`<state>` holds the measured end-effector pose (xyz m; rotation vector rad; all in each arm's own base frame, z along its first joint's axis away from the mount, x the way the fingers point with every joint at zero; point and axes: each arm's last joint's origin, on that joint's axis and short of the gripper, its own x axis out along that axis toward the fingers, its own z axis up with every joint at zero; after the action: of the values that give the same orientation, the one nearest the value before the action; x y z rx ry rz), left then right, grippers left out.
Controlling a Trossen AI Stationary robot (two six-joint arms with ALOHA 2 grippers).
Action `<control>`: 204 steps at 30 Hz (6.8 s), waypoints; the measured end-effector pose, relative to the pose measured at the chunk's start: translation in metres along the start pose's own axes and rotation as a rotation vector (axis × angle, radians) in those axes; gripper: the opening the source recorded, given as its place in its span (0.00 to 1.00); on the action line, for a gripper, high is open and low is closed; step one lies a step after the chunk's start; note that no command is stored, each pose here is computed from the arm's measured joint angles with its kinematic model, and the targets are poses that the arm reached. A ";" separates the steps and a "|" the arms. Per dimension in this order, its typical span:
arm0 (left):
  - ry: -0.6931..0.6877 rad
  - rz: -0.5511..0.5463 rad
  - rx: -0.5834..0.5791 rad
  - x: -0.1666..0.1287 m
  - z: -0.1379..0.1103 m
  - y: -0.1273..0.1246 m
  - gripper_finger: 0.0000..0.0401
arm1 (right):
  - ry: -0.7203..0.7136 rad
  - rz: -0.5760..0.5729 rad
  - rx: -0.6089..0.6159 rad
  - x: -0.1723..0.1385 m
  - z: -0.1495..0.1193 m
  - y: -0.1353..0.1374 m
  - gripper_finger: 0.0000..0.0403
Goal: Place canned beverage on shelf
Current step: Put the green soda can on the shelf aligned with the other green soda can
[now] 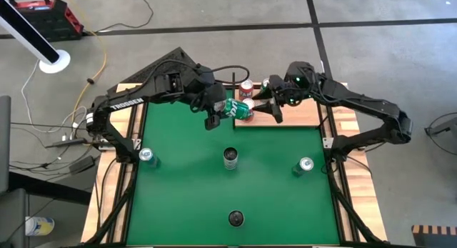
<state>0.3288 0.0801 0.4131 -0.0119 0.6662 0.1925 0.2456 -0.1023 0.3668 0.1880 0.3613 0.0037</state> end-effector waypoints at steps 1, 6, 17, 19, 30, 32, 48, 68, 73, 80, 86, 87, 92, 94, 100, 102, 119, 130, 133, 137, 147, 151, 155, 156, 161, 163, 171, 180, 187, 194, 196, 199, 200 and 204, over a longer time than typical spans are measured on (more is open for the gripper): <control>0.000 0.000 -0.005 0.000 0.000 0.000 0.69 | 0.002 0.000 -0.009 0.002 0.000 -0.001 0.70; 0.001 0.002 -0.016 0.000 0.000 0.000 0.69 | 0.020 0.031 -0.038 0.009 -0.003 -0.002 0.88; 0.001 0.002 -0.024 0.000 0.000 0.000 0.69 | -0.005 0.068 -0.144 0.024 0.020 0.005 0.99; 0.000 0.000 -0.025 0.000 0.000 0.000 0.69 | 0.002 0.075 -0.161 0.034 0.023 0.005 0.99; -0.006 -0.030 -0.032 -0.001 0.000 -0.001 0.69 | 0.127 0.088 -0.247 0.075 0.024 0.007 0.99; -0.005 -0.034 -0.033 -0.001 0.000 -0.002 0.69 | 0.152 0.072 -0.252 0.083 0.020 0.007 0.99; -0.011 -0.045 -0.032 -0.001 0.001 -0.003 0.69 | 0.145 0.027 -0.295 0.089 0.021 0.015 0.87; -0.105 0.053 -0.053 -0.045 0.005 0.001 0.94 | 0.075 -0.090 -0.155 0.021 0.008 0.004 0.81; -0.130 0.116 -0.051 -0.062 0.004 0.002 0.94 | -0.050 -0.224 -0.088 -0.014 -0.018 0.007 0.81; -0.110 0.121 -0.050 -0.063 0.001 0.002 0.94 | -0.230 -0.382 0.060 -0.021 -0.086 0.002 0.81; -0.171 0.125 -0.041 -0.069 0.003 0.002 0.94 | -0.296 -0.515 0.079 -0.009 -0.124 -0.006 0.81; -0.198 0.128 -0.042 -0.072 0.002 0.002 0.94 | -0.292 -0.544 0.073 -0.008 -0.127 -0.006 0.81; -0.322 0.171 -0.090 -0.082 -0.020 0.001 0.94 | -0.275 -0.658 0.074 -0.004 -0.148 -0.006 0.81; -0.369 0.195 -0.127 -0.082 -0.033 0.001 0.94 | -0.319 -0.706 0.085 -0.004 -0.154 -0.005 0.81; -0.511 0.230 -0.212 -0.091 -0.051 0.003 0.94 | -0.401 -0.795 0.168 -0.005 -0.180 -0.011 0.81; -0.521 0.238 -0.219 -0.092 -0.051 0.003 0.94 | -0.414 -0.805 0.191 -0.002 -0.186 -0.013 0.81; -0.555 0.227 -0.285 -0.090 -0.047 0.004 0.94 | -0.366 -0.828 0.180 0.039 -0.220 -0.031 0.81; -0.558 0.226 -0.320 -0.090 -0.048 0.004 0.94 | -0.341 -0.826 0.127 0.053 -0.233 -0.034 0.81; -0.559 0.224 -0.329 -0.090 -0.048 0.004 0.94 | -0.352 -0.823 0.126 0.055 -0.236 -0.035 0.81; -0.559 0.223 -0.338 -0.090 -0.048 0.004 0.94 | -0.365 -0.820 0.115 0.057 -0.237 -0.036 0.81; -0.539 0.226 -0.353 -0.089 -0.050 0.004 0.94 | -0.377 -0.825 0.106 0.057 -0.236 -0.036 0.97; -0.539 0.227 -0.353 -0.089 -0.050 0.004 0.94 | -0.375 -0.827 0.105 0.057 -0.236 -0.036 0.94; -0.540 0.228 -0.353 -0.089 -0.050 0.004 0.94 | -0.373 -0.819 0.104 0.058 -0.237 -0.034 0.93; -0.540 0.228 -0.353 -0.089 -0.050 0.004 0.94 | -0.373 -0.818 0.103 0.058 -0.237 -0.034 0.93; -0.540 0.228 -0.353 -0.089 -0.050 0.004 0.94 | -0.355 -0.830 0.103 0.059 -0.239 -0.031 0.91; -0.540 0.228 -0.353 -0.089 -0.050 0.004 0.94 | -0.335 -0.826 0.103 0.060 -0.240 -0.030 0.89; -0.540 0.230 -0.349 -0.089 -0.049 0.004 0.94 | -0.294 -0.806 0.118 0.064 -0.245 -0.023 0.80; -0.536 0.231 -0.345 -0.089 -0.050 0.004 0.94 | -0.236 -0.809 0.101 0.059 -0.240 -0.011 0.80; -0.529 0.238 -0.309 -0.089 -0.050 0.004 0.94 | -0.150 -0.818 0.086 0.042 -0.233 -0.005 0.80; -0.523 0.233 -0.264 -0.089 -0.050 0.004 0.94 | -0.091 -0.805 0.142 0.025 -0.230 0.003 0.80; -0.521 0.236 -0.251 -0.089 -0.050 0.004 0.94 | -0.069 -0.796 0.157 0.020 -0.230 0.004 0.80; -0.519 0.240 -0.232 -0.089 -0.050 0.004 0.94 | -0.048 -0.772 0.193 0.015 -0.230 0.007 0.80; -0.517 0.241 -0.225 -0.089 -0.050 0.004 0.94 | -0.042 -0.766 0.209 0.012 -0.230 0.007 0.80; -0.515 0.221 -0.205 -0.089 -0.050 0.003 0.94 | -0.009 -0.740 0.264 0.006 -0.231 0.007 0.80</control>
<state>0.2293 0.0641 0.4288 -0.0826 0.1299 0.4585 0.1705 -0.0534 0.1539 0.3058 0.4052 -0.7779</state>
